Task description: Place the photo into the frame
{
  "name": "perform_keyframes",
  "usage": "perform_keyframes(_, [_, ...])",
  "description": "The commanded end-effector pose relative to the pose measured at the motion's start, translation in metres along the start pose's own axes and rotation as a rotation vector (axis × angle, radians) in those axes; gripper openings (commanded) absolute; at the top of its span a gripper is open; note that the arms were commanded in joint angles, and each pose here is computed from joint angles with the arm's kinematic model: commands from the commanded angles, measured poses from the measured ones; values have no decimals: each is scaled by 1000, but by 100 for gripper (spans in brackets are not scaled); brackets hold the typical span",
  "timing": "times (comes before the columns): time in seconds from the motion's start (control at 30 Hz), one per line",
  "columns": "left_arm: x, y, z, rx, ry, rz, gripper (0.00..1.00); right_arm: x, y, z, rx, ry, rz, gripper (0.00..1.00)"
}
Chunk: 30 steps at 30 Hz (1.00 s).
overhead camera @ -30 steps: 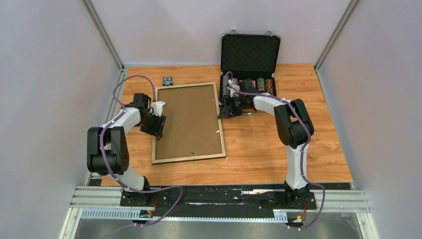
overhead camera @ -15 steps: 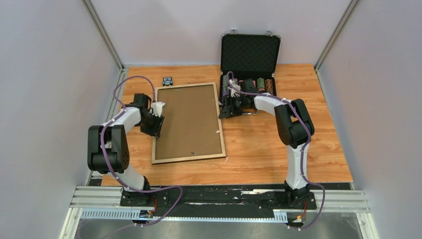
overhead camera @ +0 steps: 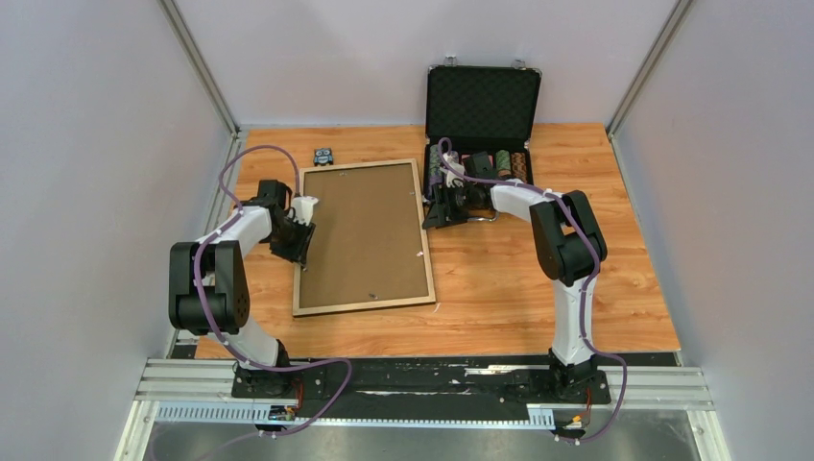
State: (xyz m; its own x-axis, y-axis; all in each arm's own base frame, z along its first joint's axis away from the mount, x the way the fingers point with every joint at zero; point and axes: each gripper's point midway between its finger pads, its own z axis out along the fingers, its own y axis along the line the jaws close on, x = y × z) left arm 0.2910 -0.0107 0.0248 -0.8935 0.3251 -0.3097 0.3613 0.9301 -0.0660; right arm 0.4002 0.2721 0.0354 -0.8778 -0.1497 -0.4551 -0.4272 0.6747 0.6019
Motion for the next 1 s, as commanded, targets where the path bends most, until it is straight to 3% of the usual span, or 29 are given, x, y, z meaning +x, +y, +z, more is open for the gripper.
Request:
perform_keyframes(0.0, [12,-7,2,45,51,69,44,-2,-2,-5,0,-6,-4,53])
perform_keyframes(0.6, [25,-6,-10,51,100,184,54,1,-5,-1,1,2,7,51])
perform_keyframes(0.97, [5,-2,-23,17,41,159,62,1,-4,-1,0,3,3,51])
